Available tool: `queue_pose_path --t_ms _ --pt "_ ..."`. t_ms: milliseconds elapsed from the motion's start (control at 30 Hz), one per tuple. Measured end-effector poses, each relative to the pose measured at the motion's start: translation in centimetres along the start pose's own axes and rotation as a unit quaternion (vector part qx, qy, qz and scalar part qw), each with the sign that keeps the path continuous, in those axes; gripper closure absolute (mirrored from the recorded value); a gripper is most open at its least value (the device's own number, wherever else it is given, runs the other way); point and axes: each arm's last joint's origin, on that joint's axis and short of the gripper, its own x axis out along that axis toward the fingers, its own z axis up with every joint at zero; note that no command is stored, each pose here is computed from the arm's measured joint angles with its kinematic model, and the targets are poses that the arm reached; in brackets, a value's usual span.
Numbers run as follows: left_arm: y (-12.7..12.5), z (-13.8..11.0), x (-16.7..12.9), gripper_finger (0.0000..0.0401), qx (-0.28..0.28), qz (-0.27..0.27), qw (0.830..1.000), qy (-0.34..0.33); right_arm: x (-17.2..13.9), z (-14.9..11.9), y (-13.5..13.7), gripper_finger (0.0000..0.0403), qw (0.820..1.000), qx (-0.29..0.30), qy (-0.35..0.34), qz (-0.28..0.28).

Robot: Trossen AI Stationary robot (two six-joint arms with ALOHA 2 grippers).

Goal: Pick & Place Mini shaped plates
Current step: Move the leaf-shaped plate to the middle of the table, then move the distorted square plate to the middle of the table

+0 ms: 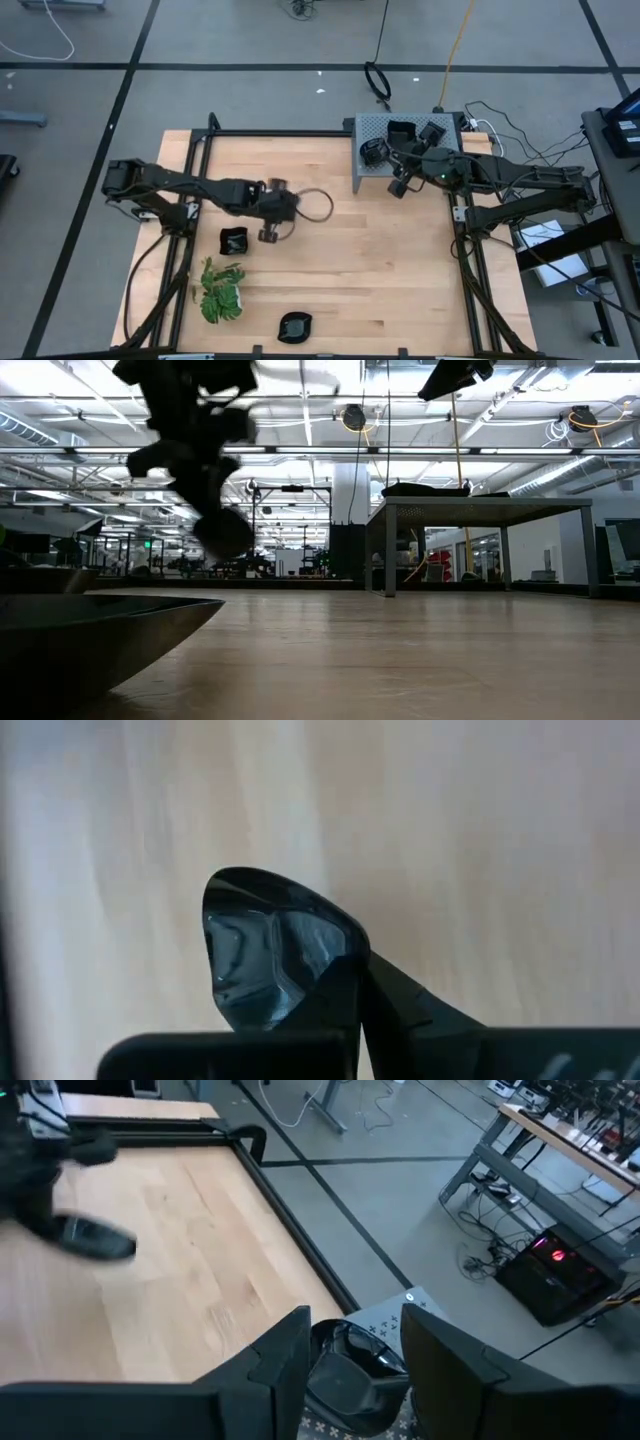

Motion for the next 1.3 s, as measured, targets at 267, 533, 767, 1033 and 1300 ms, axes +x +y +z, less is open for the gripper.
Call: queue_pose_path --t_ms 267,533,767,1033,1300 --pt "-2.7 5.4 2.2 0.0396 0.196 0.059 0.96 -0.192 0.2 0.2 0.1 0.0259 0.999 0.044 -0.021 0.0" --pt "-4.9 7.0 8.0 0.0395 0.182 0.07 0.967 -0.162 1.9 -1.2 1.3 0.0259 0.997 0.064 -0.054 0.0" --pt "-5.3 8.1 10.1 0.0395 0.164 0.089 0.973 -0.132 3.2 -3.7 2.3 0.0259 0.997 0.062 -0.039 0.0" --pt "-4.8 9.7 9.2 0.0351 0.069 0.086 0.98 -0.163 3.3 -4.0 2.4 0.0259 0.997 0.065 -0.038 0.0" --pt "-4.1 11.4 7.2 0.0266 0.001 0.096 0.978 -0.185 2.9 -3.7 2.1 0.0258 0.997 0.059 -0.052 0.001"
